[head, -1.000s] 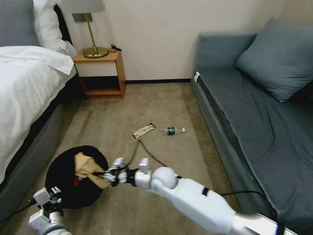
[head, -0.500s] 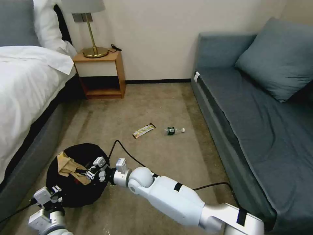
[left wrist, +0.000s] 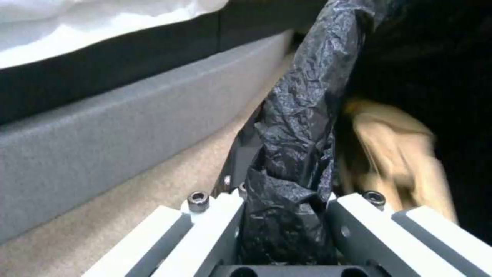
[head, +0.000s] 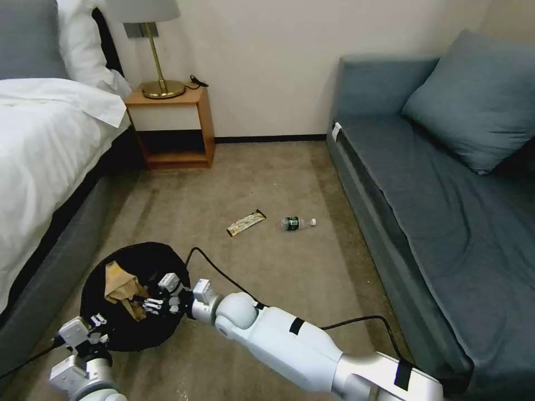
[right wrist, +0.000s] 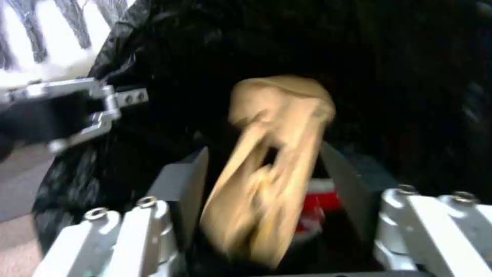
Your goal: Pick up the trash bin, then pick up the garbage on the floor and place it into the trash bin.
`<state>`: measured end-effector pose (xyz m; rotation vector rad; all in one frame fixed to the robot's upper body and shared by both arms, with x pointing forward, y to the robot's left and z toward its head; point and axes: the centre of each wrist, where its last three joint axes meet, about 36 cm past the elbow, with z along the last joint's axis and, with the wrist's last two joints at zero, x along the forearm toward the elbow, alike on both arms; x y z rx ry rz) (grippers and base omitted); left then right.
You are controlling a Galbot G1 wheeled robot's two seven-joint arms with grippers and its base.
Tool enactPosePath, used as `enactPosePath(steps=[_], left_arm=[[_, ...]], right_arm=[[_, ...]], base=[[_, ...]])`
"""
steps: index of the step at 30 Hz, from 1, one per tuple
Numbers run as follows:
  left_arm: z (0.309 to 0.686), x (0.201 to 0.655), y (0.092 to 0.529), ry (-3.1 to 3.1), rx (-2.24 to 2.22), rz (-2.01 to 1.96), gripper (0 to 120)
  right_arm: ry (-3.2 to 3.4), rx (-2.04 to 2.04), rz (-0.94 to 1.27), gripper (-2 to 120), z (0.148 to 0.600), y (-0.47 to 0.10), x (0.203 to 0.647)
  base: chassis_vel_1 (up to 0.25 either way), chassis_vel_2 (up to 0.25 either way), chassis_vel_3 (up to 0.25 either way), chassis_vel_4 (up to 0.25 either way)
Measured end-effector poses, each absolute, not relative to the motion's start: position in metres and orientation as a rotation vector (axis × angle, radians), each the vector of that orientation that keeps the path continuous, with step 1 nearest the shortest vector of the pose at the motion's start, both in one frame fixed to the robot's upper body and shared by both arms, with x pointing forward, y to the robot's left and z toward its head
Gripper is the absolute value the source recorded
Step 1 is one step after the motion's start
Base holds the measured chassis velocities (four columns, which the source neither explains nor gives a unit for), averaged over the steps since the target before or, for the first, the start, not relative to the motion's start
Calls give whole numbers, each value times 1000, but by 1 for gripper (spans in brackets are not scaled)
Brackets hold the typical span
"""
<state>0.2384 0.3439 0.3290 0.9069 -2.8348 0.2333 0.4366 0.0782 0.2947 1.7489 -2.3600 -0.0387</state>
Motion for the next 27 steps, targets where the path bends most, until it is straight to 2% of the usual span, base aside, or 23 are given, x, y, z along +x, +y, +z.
enactPosePath(steps=[2, 4, 6, 7, 10, 16, 18, 27], left_arm=[[329, 237, 348, -2836, 914, 229, 3], [329, 237, 349, -2836, 916, 227, 3], [331, 237, 355, -2837, 928, 230, 3], [331, 237, 355, -2837, 928, 230, 3], [334, 238, 359, -2846, 931, 230, 3], [336, 239, 361, -2851, 933, 231, 3], [335, 239, 360, -2852, 930, 232, 3], [334, 244, 361, -2858, 926, 232, 3]], right_arm=[[-2365, 1742, -37, 70, 294, 70, 436], [-2370, 1738, -37, 74, 294, 67, 435], [-2429, 1636, -49, 85, 302, 52, 427], [-2429, 1636, -49, 85, 302, 52, 427], [-2525, 1512, -148, 97, 314, 25, 419], [-2658, 1363, -246, 100, 318, -24, 436], [-2710, 1261, -271, 100, 312, -56, 446], [-2733, 845, -175, 100, 277, -126, 460]], base=[[0, 0, 0, 0], [0, 0, 0, 0], [0, 0, 0, 0], [0, 0, 0, 0], [0, 0, 0, 0], [0, 0, 0, 0], [0, 0, 0, 0], [0, 0, 0, 0]])
